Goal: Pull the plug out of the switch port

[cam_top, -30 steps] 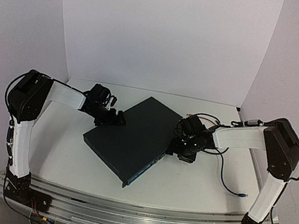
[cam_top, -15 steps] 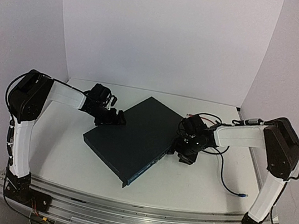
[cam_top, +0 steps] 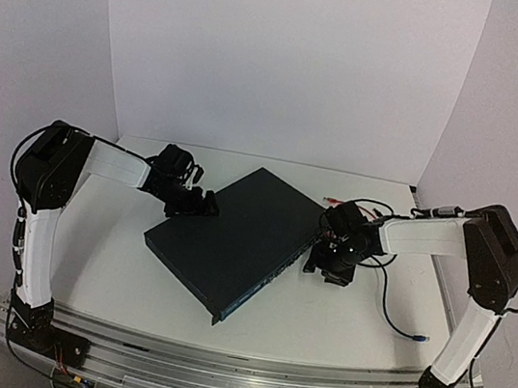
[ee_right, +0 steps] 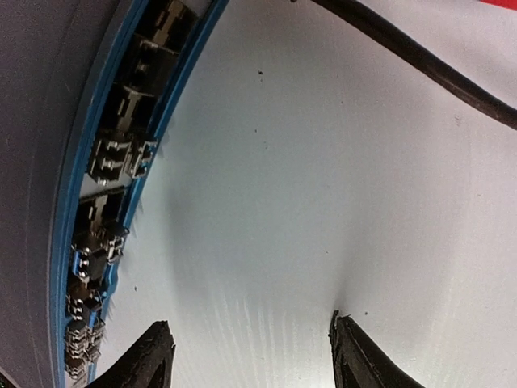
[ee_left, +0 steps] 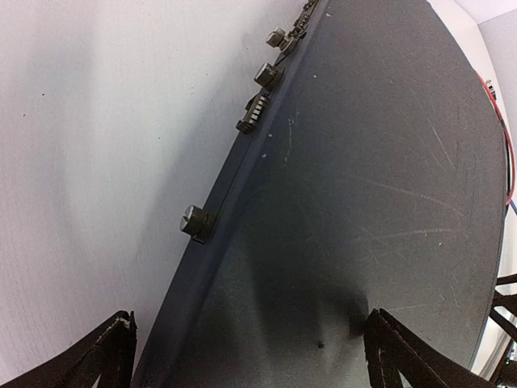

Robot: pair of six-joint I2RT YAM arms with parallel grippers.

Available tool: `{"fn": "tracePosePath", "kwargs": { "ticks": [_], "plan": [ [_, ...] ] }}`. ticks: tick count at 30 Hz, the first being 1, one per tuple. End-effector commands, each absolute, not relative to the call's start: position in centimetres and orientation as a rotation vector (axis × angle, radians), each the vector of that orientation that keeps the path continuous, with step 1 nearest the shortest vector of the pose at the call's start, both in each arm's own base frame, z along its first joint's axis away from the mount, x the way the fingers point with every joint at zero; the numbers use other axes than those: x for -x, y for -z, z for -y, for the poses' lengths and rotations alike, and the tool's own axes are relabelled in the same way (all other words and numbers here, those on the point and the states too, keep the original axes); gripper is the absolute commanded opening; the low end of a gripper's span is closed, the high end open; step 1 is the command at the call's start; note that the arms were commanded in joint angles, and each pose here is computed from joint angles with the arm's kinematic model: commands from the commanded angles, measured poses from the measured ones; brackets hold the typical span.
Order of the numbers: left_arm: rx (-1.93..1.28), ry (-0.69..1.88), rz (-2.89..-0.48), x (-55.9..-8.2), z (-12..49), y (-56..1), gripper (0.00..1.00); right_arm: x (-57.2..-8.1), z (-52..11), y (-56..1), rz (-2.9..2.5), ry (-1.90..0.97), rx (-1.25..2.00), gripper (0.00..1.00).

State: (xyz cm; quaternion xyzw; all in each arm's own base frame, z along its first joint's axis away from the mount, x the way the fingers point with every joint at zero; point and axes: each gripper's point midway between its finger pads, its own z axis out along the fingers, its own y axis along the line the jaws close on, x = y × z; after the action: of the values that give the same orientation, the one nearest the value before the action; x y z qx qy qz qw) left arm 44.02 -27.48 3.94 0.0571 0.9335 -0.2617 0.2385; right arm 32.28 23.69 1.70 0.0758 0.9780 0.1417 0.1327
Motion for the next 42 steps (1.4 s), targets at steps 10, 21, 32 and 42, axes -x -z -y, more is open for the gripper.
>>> {"fn": "tracePosePath", "kwargs": {
  "ticks": [10, 21, 32, 42],
  "plan": [
    [-0.149, 0.696, -2.567, -44.2, 27.7, -4.0, 0.98, -32.3, -29.7, -6.6, -2.436, -0.697, 0.804, 0.62],
    [-0.145, 0.695, -2.572, -44.2, 27.7, -4.0, 0.98, -33.0, -30.4, -5.7, -2.392, -0.675, 0.908, 0.45],
    [-0.143, 0.693, -2.578, -44.2, 27.7, -3.8, 0.97, -33.7, -30.8, -4.8, -2.382, -0.629, 0.948, 0.35],
    [-0.147, 0.691, -2.577, -44.4, 27.8, -3.9, 0.97, -34.0, -31.7, -4.4, -2.363, -0.588, 0.982, 0.26]
  ]
}}
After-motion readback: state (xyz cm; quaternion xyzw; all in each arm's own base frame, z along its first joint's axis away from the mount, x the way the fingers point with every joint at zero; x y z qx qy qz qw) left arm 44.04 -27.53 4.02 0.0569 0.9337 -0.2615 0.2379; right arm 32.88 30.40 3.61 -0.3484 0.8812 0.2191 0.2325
